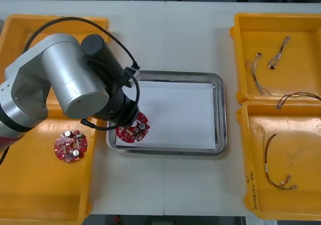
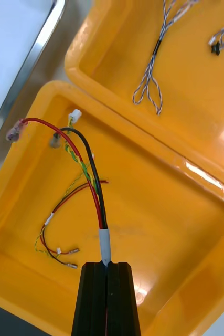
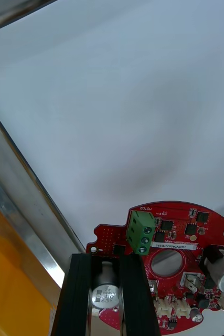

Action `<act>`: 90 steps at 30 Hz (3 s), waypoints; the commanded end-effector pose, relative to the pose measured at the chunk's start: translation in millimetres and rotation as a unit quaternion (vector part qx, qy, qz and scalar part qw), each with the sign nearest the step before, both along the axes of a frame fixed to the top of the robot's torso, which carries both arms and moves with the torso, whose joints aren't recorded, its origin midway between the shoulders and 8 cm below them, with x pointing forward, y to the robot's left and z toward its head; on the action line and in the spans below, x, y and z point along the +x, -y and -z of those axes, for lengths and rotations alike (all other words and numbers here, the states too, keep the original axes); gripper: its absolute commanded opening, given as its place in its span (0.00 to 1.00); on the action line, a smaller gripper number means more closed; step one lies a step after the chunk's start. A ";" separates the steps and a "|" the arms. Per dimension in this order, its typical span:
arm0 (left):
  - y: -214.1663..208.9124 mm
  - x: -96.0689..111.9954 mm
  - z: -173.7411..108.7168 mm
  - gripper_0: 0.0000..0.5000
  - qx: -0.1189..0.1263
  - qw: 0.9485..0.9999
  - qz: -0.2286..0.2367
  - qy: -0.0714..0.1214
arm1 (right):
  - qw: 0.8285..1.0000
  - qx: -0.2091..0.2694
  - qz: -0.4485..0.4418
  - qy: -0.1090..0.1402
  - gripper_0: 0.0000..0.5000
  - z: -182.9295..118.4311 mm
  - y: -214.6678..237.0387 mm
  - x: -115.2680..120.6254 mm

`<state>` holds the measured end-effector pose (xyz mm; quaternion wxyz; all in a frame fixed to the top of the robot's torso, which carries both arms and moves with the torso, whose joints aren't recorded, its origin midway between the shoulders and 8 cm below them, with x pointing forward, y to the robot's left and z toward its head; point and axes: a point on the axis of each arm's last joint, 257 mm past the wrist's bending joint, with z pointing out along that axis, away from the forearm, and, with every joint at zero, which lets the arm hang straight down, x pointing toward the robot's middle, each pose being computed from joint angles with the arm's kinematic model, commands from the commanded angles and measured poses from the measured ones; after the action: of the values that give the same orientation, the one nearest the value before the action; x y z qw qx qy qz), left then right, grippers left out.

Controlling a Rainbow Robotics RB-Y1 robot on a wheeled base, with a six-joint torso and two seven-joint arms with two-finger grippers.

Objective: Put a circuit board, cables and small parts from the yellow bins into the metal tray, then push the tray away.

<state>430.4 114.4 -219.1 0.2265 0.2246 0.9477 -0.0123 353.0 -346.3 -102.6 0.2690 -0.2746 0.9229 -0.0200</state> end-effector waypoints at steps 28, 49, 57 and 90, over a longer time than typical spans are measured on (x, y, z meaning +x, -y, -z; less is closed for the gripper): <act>23.0 22.8 13.3 1.00 -0.033 0.999 -0.038 0.019 | 0.998 -0.050 0.012 0.024 0.00 -15.2 9.0 13.2; -21.4 19.0 -69.3 1.00 -0.053 0.994 -0.096 0.026 | 0.998 -0.042 -0.027 0.026 0.00 -22.1 -18.0 18.4; -52.8 21.3 -99.5 1.00 -0.064 0.989 -0.134 0.025 | 0.994 -0.060 -0.084 0.033 0.00 -29.8 -59.1 31.8; -195.7 86.5 -144.8 1.00 -0.047 0.986 -0.158 0.039 | 0.943 -0.138 -0.301 0.037 0.00 2.5 -235.9 61.8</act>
<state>495.3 289.5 -114.7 0.2322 0.0680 0.9699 -0.0287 413.6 -128.3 -108.8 0.2496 -0.5261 0.8113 -0.0519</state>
